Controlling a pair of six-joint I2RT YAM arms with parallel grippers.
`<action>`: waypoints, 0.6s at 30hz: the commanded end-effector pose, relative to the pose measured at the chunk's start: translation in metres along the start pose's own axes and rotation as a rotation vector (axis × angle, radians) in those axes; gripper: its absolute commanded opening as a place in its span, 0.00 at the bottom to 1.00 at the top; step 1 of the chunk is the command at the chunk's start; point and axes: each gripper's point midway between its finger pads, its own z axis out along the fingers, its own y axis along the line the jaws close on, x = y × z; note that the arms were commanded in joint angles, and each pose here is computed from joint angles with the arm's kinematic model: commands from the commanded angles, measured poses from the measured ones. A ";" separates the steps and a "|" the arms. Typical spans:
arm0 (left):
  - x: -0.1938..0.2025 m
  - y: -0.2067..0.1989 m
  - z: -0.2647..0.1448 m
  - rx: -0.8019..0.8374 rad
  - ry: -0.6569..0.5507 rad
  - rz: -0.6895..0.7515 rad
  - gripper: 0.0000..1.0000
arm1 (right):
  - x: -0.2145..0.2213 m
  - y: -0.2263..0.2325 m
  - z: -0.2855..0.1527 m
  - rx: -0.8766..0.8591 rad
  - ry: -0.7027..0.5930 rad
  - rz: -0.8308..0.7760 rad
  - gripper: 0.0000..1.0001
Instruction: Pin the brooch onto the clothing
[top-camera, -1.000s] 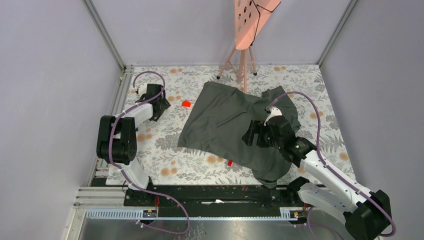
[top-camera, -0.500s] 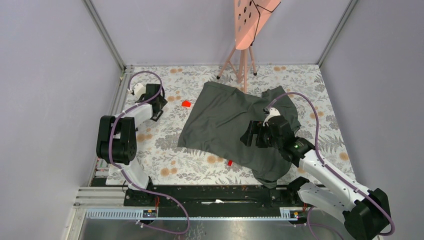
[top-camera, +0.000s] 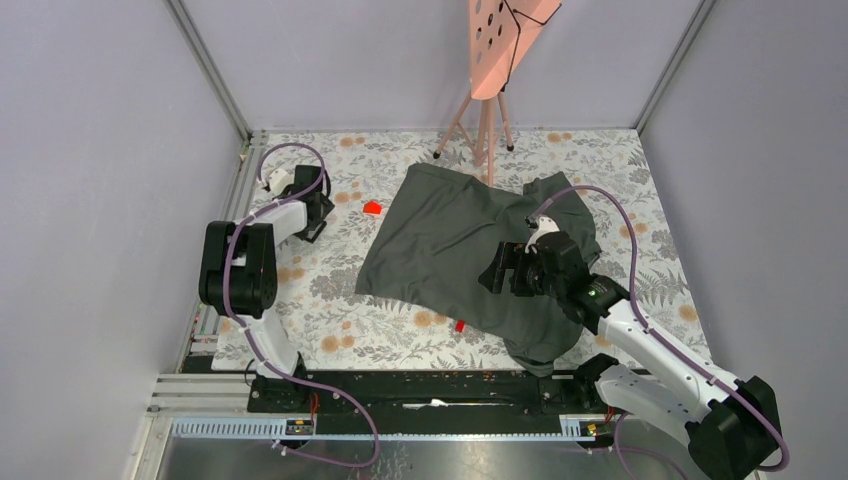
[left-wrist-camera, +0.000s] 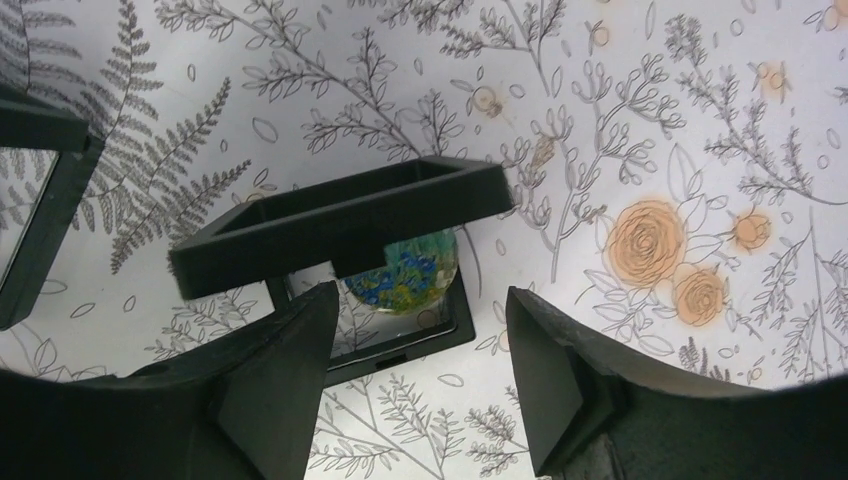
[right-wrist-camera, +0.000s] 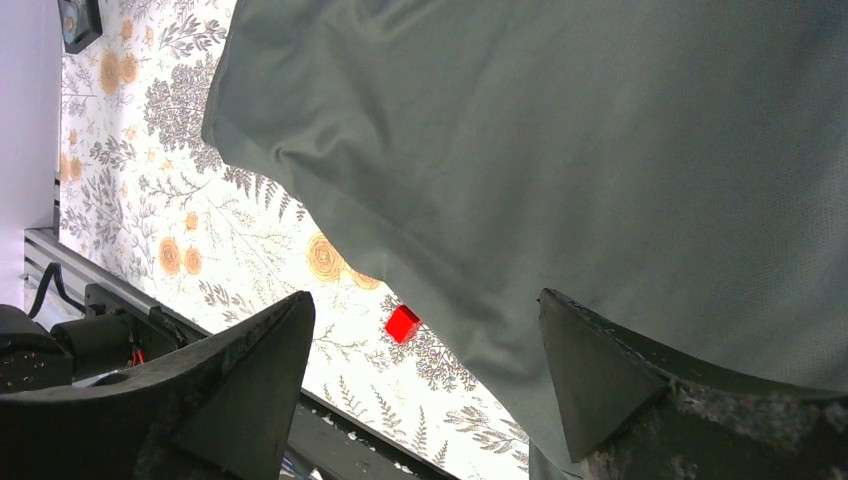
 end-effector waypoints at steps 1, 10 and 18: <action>-0.023 -0.011 0.001 -0.014 -0.045 -0.021 0.67 | -0.007 0.009 -0.001 -0.048 -0.021 0.011 0.89; -0.023 -0.012 0.003 -0.034 -0.034 -0.015 0.63 | -0.005 0.009 -0.002 -0.051 -0.021 0.017 0.89; -0.020 -0.005 0.007 -0.066 -0.003 -0.032 0.63 | -0.003 0.009 -0.005 -0.062 -0.024 0.025 0.89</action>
